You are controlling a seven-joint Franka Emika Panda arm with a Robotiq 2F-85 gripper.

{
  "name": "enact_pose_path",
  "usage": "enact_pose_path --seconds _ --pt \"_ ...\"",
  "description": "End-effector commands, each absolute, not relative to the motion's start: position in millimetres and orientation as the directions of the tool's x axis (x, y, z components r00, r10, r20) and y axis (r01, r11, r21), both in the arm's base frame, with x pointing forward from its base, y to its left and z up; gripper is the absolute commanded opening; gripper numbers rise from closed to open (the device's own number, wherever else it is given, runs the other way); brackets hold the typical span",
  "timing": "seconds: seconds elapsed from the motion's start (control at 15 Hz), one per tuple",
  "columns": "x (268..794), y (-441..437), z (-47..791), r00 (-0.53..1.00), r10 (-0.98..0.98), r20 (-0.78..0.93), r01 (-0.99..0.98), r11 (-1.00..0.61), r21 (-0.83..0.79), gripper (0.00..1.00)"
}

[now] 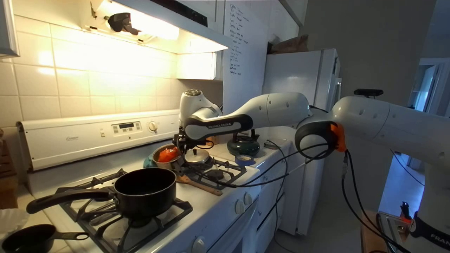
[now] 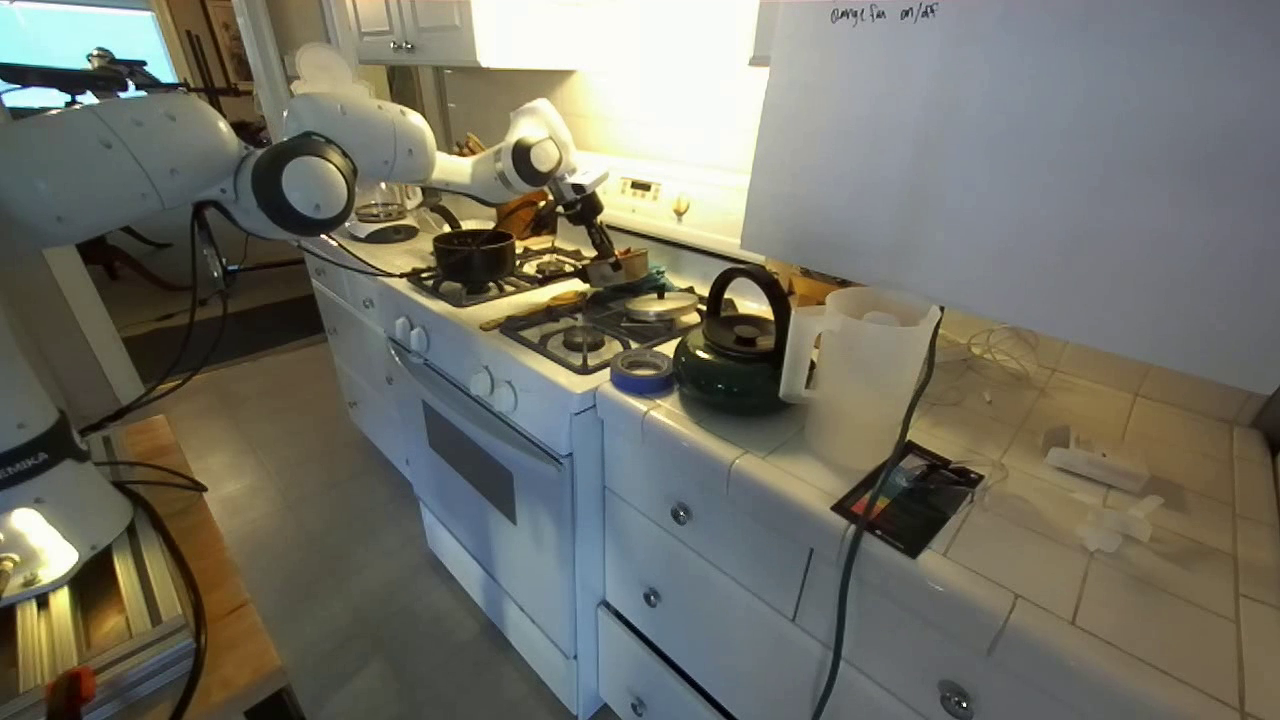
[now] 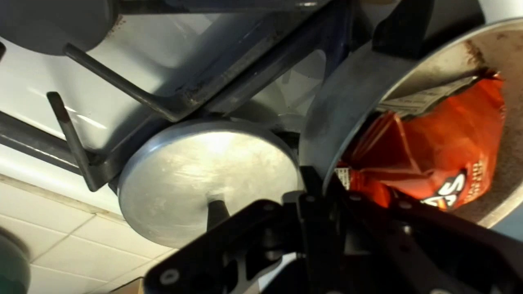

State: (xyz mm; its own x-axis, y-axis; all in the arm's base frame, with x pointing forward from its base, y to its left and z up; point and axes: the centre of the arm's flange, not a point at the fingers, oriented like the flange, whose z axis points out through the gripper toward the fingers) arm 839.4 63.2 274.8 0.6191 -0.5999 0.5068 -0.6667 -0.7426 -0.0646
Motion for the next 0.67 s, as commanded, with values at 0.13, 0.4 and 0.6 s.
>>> enact_pose_path --seconds 0.13,0.4,0.6 --pt "774.1 32.5 240.8 0.636 -0.601 0.483 -0.601 -0.779 -0.179 0.02" --pt "777.4 16.5 229.0 0.602 -0.656 0.455 -0.608 -0.746 -0.272 0.02" --pt "774.6 12.5 223.2 0.609 -0.658 0.443 -0.602 -0.747 -0.282 0.33"
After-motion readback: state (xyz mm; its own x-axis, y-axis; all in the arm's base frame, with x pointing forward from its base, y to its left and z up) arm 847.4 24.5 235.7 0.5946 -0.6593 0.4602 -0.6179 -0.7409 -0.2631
